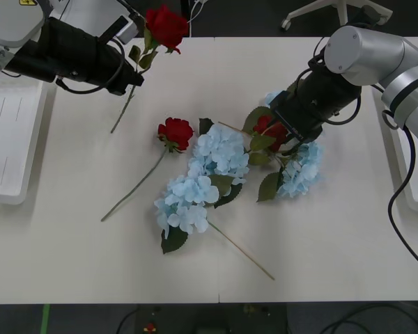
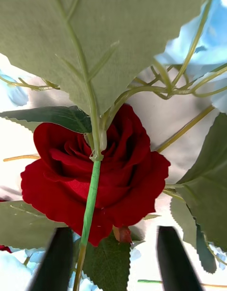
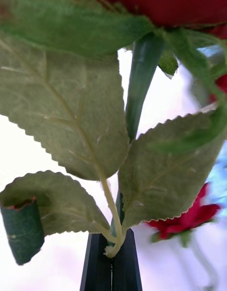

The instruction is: Put the red flowers into the right box and the blue flowers into the left box

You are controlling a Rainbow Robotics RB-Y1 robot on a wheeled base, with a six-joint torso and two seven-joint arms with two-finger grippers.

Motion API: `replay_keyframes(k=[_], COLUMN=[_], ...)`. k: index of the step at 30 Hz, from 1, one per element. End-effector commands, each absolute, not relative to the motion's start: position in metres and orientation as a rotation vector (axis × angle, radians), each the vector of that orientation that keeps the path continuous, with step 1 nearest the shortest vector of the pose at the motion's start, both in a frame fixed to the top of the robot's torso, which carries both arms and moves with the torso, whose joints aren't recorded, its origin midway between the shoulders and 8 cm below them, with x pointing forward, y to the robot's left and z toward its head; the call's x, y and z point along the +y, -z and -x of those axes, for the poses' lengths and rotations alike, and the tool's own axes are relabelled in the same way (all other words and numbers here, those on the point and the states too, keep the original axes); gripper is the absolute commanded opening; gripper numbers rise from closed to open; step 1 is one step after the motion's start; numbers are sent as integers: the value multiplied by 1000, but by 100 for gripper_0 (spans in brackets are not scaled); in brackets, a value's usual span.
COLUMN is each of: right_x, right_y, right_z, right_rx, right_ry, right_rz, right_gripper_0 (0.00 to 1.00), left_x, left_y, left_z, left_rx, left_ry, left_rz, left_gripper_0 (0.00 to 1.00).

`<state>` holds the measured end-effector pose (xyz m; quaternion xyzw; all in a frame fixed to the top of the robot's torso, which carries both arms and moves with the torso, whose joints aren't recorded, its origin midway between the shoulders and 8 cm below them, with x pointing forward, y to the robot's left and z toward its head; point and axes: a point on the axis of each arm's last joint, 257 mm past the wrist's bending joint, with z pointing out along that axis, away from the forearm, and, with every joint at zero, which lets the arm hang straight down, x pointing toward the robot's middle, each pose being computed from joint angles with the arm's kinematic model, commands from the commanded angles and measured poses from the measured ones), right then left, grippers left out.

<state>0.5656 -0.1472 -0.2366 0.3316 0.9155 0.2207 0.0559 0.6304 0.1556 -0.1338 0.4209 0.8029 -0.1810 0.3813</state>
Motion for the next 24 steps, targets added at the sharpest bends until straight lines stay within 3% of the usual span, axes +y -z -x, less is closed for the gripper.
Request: replay_keyframes(k=[1, 3, 17, 24], right_x=[-121, -122, -145, -189], right_y=[207, 207, 170, 136], right_z=[-579, -579, -592, -596], right_rx=[2745, 2745, 2703, 2726], right_ry=[-711, -712, -783, -696], right_rz=[-973, -980, -1005, -547], right_gripper_0=[7, 0, 0, 0], left_x=[128, 114, 85, 58], left_y=[83, 72, -14, -18], left_z=[-618, -605, -481, -445], left_rx=[2033, 2050, 2123, 2056], left_ry=[586, 653, 1285, 1412], left_rz=[-1042, -1034, -839, -891], left_gripper_0=[0, 0, 0, 0])
